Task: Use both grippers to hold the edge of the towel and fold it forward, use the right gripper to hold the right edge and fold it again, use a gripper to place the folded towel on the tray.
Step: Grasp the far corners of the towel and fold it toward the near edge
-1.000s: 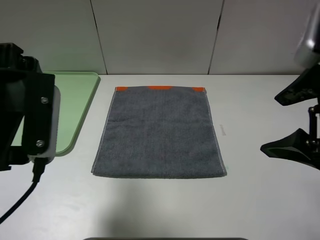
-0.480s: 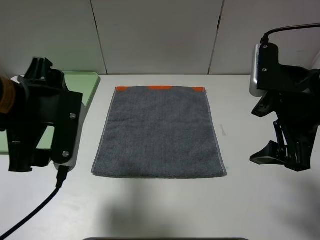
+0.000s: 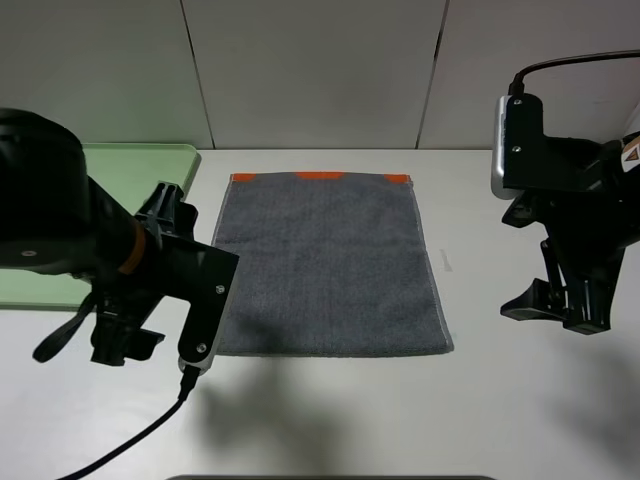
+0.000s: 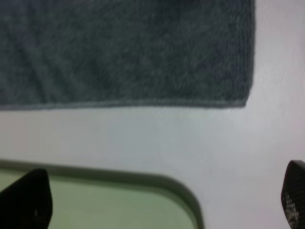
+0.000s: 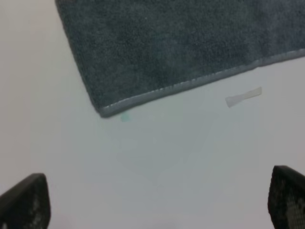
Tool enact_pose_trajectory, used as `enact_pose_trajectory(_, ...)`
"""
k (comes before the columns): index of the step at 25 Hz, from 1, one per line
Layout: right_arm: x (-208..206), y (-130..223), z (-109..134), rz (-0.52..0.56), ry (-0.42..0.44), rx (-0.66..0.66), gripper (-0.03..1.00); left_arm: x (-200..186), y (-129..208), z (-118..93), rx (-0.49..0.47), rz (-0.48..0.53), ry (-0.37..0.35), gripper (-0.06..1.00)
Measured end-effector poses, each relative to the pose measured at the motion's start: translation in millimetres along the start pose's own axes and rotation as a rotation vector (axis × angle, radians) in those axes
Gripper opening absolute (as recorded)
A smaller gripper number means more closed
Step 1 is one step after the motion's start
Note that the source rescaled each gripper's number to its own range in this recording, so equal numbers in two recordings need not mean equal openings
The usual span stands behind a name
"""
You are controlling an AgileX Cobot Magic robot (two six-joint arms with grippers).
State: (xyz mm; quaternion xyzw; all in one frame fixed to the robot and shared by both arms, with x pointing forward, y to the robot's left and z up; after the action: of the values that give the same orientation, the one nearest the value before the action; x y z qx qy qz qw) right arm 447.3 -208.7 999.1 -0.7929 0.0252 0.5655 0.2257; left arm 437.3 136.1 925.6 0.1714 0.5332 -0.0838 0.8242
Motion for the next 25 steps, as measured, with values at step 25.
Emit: enact_pose_trajectory(25,0,-1,-1,-0.007,0.009,0.0,1.0,65,-18,-5,0.123,0.067,0.034,0.95)
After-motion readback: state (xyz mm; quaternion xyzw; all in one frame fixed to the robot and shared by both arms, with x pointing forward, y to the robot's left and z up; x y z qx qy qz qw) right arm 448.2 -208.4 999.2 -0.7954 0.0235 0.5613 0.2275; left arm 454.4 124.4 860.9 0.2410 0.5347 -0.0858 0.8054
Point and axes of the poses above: a point on each arm's last joint axis where the gripper is mounted, x pointing out along that axis toward the gripper, z along the wrist's bending axis when the last joint is at zero, y = z × x, the point moved 2 cm from there along x, pointing out along that axis toward the gripper, and after that the axes turned 9 degrees about x, right-handed, at the moved point
